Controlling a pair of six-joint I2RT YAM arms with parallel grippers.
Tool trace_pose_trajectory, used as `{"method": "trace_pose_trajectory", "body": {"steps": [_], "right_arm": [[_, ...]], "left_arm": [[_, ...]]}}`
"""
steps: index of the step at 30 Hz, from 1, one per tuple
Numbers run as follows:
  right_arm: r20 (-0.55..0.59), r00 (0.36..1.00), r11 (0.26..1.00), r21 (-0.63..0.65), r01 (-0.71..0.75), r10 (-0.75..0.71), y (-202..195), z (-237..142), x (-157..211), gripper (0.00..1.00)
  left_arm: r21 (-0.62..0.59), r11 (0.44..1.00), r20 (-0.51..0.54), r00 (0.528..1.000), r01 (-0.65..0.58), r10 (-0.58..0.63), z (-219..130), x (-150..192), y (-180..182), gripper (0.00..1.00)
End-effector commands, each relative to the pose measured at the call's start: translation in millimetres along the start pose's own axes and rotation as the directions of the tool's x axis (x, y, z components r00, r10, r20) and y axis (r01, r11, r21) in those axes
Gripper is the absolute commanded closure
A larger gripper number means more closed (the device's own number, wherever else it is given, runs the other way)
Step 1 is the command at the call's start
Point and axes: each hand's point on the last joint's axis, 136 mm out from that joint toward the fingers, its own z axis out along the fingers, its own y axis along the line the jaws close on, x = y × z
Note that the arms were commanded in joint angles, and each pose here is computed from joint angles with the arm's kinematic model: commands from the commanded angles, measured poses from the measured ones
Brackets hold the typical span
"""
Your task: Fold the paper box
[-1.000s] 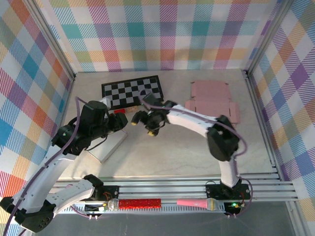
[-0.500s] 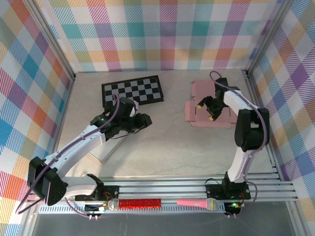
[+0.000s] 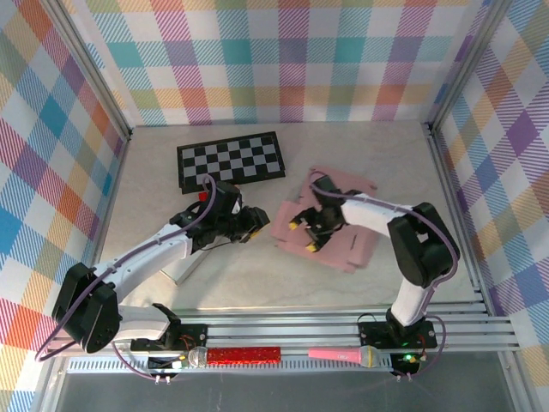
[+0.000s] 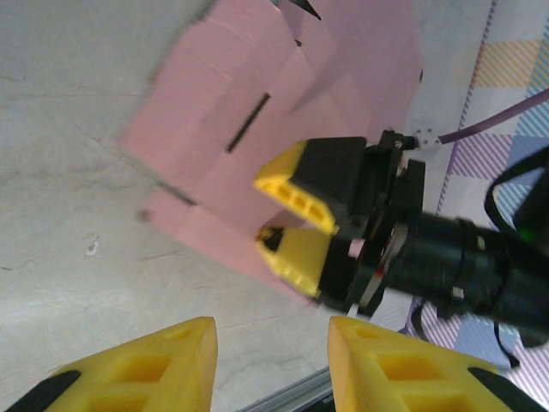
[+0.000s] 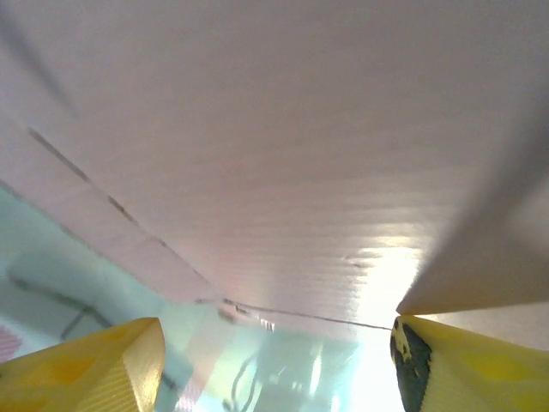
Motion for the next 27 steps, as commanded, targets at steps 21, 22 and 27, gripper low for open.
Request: {"method": "trace_pose_trajectory", "body": {"steps": [21,22,27], "right_arm": [[0.203,0.974,0.897,-0.403,0.18,-0.104,-50,-127,-103,0.27],[0.196,0.975,0.897,-0.407,0.174,-0.101,-53,-123,-104,0.27],[0.165,0.984,0.904,-0.406,0.13,-0.067,-66,-103,-106,0.28]], "left_arm": [[-0.08,0.991,-0.105,0.988,0.107,-0.115,49,16,38,0.61],[-0.083,0.99,-0.109,0.987,0.111,-0.12,53,17,40,0.61],[-0.098,0.986,-0.131,0.98,0.135,-0.147,71,24,52,0.62]]}}
